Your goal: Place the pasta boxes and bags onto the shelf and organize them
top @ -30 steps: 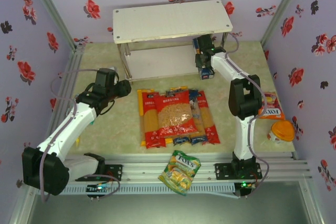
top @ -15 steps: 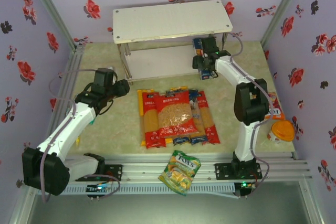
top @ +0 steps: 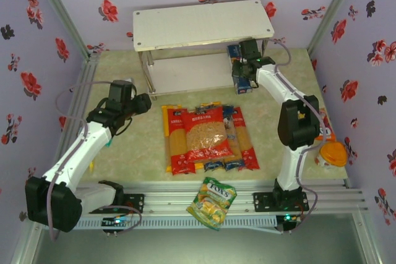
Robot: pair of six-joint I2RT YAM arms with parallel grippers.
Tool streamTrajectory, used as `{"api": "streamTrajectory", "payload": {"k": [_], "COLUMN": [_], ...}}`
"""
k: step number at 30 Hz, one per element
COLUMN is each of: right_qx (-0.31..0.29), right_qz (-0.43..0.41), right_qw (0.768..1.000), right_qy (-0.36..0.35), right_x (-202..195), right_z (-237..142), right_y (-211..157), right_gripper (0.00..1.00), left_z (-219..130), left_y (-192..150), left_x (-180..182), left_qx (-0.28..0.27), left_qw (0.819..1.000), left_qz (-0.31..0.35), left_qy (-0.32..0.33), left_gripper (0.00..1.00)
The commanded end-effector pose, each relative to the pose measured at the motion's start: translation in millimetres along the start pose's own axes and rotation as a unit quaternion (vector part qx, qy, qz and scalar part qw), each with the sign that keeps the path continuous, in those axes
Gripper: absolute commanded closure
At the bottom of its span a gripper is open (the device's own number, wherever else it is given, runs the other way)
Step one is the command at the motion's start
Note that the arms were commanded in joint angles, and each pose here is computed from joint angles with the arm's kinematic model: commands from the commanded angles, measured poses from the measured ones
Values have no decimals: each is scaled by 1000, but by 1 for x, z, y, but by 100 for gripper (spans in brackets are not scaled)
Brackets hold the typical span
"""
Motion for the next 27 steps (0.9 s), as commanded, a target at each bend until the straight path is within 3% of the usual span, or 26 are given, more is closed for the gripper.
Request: {"api": "streamTrajectory", "payload": {"k": [1, 17, 19, 23, 27], "right_qx": [0, 34, 28, 2, -16], "right_qz": [6, 8, 7, 3, -2], "right_qw": [1000, 998, 999, 1000, 1000], "right_qy": [-22, -50, -42, -20, 1], "right_x": [-4, -11, -8, -1, 5], "right_z": [11, 34, 29, 7, -22], "right_y": [4, -9, -4, 9, 17], "right_gripper": [92, 90, 85, 58, 50], "left_z": [-8, -14, -16, -18, -19], "left_y": [1, -9, -11, -16, -22], "left_x": [6, 1, -1, -8, -18], "left_qx": [-7, 3, 4, 7, 14], "left_qw": [1000, 1000, 1000, 999, 997], "left_qz": [7, 19, 25, 43, 63], "left_qy": [13, -13, -15, -26, -40], "left_gripper": [50, 49, 48, 48, 48]}}
Point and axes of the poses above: each hand's point on the last joint's axis, 136 mm out from that joint toward the fingers, its own z axis out along the fingers, its own x axis along the line the jaws close on, y = z × x, the point moved 6 cm from there along -z, back along the fingers, and after that the axes turned 13 degrees about z, right-handed, at the moved point
